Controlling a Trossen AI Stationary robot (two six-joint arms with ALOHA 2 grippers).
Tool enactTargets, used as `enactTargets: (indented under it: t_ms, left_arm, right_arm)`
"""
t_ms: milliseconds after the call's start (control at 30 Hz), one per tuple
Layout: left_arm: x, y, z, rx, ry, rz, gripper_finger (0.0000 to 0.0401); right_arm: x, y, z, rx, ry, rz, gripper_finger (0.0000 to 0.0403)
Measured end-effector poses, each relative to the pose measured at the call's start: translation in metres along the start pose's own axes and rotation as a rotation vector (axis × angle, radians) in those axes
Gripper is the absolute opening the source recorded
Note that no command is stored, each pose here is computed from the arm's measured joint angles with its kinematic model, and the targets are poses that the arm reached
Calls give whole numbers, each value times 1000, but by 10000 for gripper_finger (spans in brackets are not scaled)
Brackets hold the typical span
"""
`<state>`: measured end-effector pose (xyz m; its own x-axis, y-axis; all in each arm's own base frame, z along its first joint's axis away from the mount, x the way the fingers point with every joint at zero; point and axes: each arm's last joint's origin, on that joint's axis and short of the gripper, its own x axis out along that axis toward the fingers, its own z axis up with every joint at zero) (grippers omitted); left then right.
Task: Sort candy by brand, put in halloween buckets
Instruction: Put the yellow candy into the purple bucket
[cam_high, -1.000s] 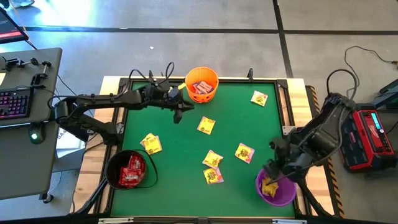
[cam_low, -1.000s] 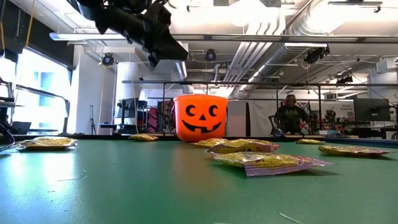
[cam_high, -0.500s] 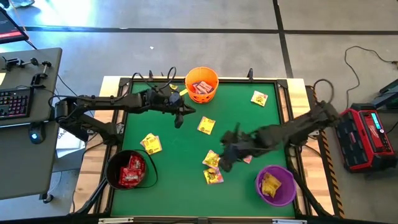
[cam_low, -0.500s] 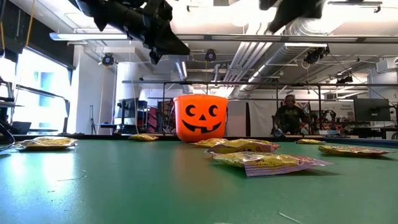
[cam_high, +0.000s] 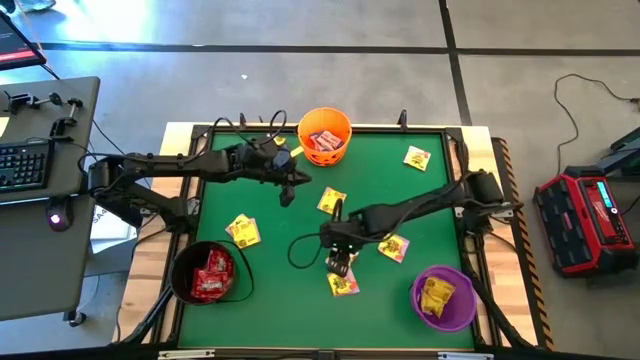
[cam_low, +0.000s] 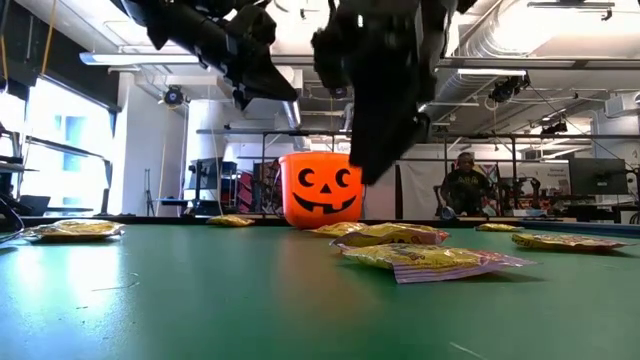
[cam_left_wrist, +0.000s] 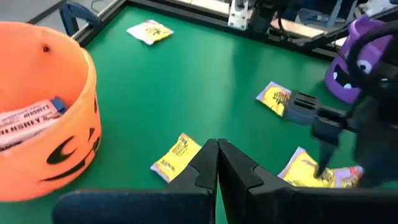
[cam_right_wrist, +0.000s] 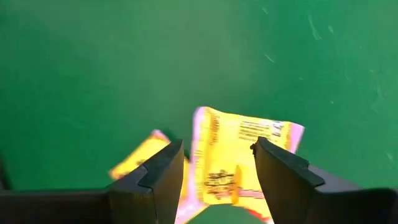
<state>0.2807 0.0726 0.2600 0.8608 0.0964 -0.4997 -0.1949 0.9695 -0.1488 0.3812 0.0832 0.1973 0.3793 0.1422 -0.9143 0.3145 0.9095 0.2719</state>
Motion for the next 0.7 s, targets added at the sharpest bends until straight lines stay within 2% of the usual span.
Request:
enactTargets:
  t_ms: [333,567,700]
  left_arm:
    - [0,0,-3,-1,28,1,0]
    - [0,0,-3,-1,29,0,0]
    - [0,0,-3,-1,29,0,0]
  right_arm:
    - [10,-13,-15,-63,155,-155,181]
    - [32,-23,-33,-111,203,-48,181]
    - [37,-26,-38,-111,199,-43,175]
